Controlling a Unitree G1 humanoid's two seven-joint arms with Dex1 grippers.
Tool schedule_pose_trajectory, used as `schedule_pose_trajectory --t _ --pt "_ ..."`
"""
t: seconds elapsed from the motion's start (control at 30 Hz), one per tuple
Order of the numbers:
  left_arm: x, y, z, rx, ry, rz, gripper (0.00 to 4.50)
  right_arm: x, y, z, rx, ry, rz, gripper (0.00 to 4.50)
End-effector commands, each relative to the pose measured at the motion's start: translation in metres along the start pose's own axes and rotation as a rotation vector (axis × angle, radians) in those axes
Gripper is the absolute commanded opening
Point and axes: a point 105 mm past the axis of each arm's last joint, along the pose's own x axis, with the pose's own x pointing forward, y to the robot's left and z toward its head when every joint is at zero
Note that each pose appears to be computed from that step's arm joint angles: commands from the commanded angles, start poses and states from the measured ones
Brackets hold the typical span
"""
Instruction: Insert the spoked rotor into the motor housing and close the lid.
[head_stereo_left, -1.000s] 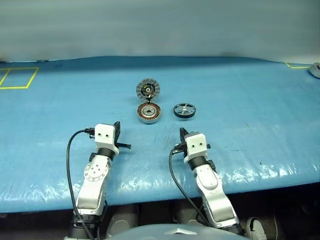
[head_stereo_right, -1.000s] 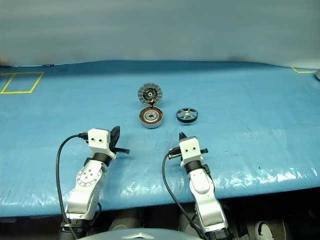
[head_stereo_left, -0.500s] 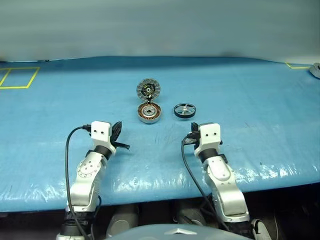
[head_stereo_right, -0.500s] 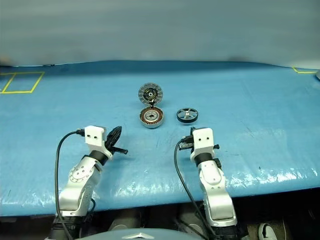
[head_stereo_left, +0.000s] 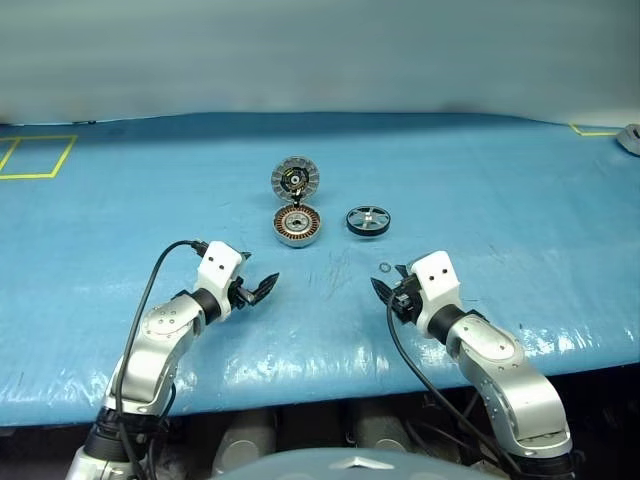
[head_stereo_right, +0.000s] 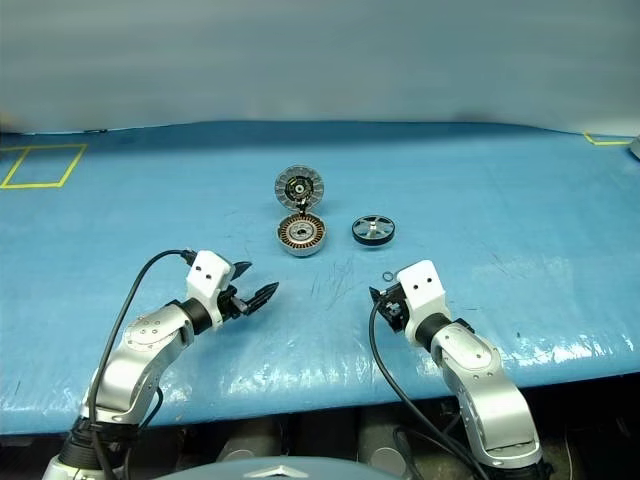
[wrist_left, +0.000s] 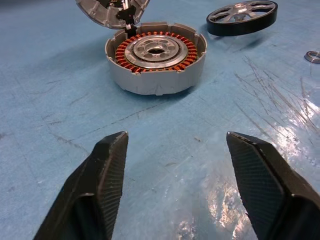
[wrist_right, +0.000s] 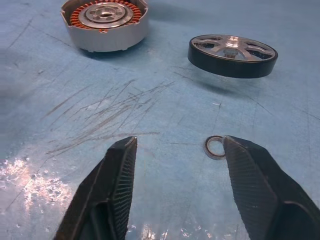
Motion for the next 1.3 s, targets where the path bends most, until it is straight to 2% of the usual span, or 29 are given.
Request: schedule_pose_trajectory --t 0.03,0.1,0.23,0.3,0.5,0.6,0.77,0.93,1.07,1.3 --pt "-0.001 -0.006 0.013 0.024 -0.037 -0.035 4.50 -0.003 0.004 0.012 -0.016 -0.038 0.018 3.90" --pt "0.000 -0.007 0.014 0.025 -0.043 -0.031 4.50 -0.003 0.005 0.013 -0.016 -0.043 0.016 4.48" --pt "0.001 -0.007 0.017 0.014 -0.057 -0.027 4.50 0.001 -0.008 0.015 -0.044 -0.013 -0.066 4.48" --pt "0.001 -0.007 0.018 -0.005 -0.073 -0.023 4.50 0.003 -0.010 0.020 -0.123 0.015 -0.047 4.48" --pt "-0.003 -0.008 0.017 -0.040 -0.107 -0.006 4.50 0.023 0.005 0.040 -0.388 0.122 0.184 4.48" --pt "-0.006 -0.011 0.016 -0.038 -0.130 0.000 4.50 0.041 0.009 0.052 -0.455 0.171 0.238 4.48" --pt "-0.016 -0.013 0.007 -0.006 -0.166 0.036 4.50 0.074 0.029 0.080 -0.545 0.156 0.336 4.48" --pt "-0.026 -0.021 -0.004 0.029 -0.178 0.052 4.50 0.106 0.041 0.092 -0.587 0.139 0.382 4.48" --pt "-0.032 -0.019 -0.014 -0.007 -0.162 0.102 4.50 0.127 0.051 0.093 -0.630 0.136 0.410 4.48" --pt "-0.037 -0.020 -0.018 -0.011 -0.158 0.145 4.50 0.145 0.061 0.096 -0.634 0.118 0.454 4.48"
